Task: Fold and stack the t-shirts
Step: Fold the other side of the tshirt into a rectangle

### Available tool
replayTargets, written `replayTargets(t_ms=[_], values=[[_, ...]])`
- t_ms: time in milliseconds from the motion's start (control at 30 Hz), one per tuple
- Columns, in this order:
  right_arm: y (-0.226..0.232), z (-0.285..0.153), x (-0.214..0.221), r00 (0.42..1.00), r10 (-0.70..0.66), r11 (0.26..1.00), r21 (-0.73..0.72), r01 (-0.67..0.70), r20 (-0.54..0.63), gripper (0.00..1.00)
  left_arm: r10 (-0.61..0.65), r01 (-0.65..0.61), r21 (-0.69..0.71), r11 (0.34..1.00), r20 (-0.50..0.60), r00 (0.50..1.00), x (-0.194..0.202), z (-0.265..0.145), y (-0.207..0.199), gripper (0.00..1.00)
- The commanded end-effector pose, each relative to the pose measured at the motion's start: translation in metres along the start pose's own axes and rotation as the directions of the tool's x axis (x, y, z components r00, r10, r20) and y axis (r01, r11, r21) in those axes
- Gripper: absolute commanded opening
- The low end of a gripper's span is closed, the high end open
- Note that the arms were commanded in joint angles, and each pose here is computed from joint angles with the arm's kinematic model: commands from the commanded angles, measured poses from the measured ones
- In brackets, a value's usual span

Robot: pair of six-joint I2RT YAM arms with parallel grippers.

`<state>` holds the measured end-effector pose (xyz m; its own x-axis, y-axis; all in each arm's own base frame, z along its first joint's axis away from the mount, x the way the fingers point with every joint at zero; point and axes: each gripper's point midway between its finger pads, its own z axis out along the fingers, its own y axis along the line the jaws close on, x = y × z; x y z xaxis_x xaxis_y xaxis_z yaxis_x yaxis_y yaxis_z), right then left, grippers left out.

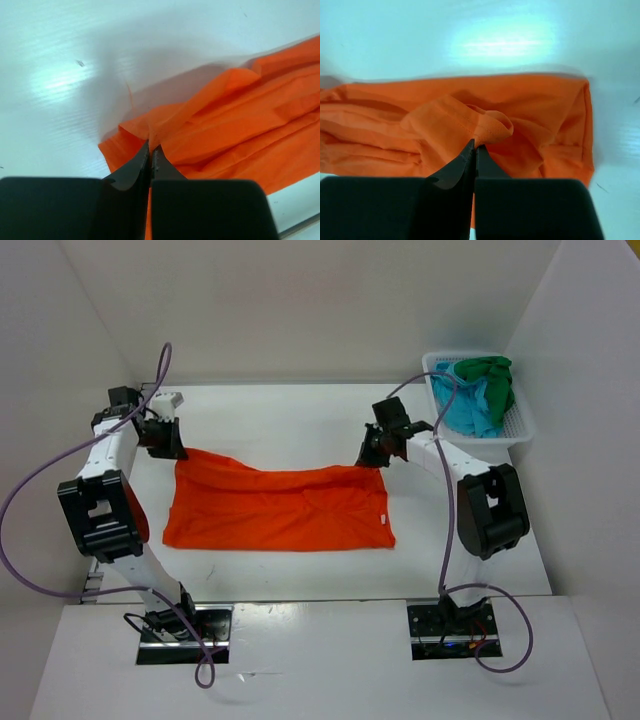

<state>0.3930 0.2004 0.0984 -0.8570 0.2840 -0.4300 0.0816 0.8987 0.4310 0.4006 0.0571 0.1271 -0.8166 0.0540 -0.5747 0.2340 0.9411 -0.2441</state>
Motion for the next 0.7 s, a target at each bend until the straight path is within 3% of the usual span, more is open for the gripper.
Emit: replayTargets(t_ms=[0,167,300,567,667], values=[[-0.01,-0.019,0.016,1.0,0.011,1.0,0.013,-0.011,-0.011,0.0,0.026,-0.027,0.022,0.999,0.019,0.999,0.008,-0.011,-0.01,0.0],[-0.039,-0.02,0.062,0.994,0.069,0.996,0.058,-0.064,-0.081,0.0,0.022,-0.022,0.002,1.0,-0.058,0.998,0.042,-0.012,-0.004,0.0],[-0.043,-0.021,0.079,0.99,0.087,0.995,0.065,-0.08,-0.111,0.0,-0.028,0.032,0.017,0.999,-0.189,0.981,0.079,-0.007,-0.003,0.0],[-0.045,-0.027,0.075,0.991,0.078,0.994,0.085,-0.069,-0.104,0.0,-0.06,0.063,-0.002,0.998,-0.323,0.945,0.11,0.002,0.005,0.0],[-0.045,-0.025,0.078,0.99,0.08,0.994,0.085,-0.071,-0.118,0.0,-0.054,0.065,0.015,0.998,-0.374,0.926,0.121,0.005,0.0,0.11]])
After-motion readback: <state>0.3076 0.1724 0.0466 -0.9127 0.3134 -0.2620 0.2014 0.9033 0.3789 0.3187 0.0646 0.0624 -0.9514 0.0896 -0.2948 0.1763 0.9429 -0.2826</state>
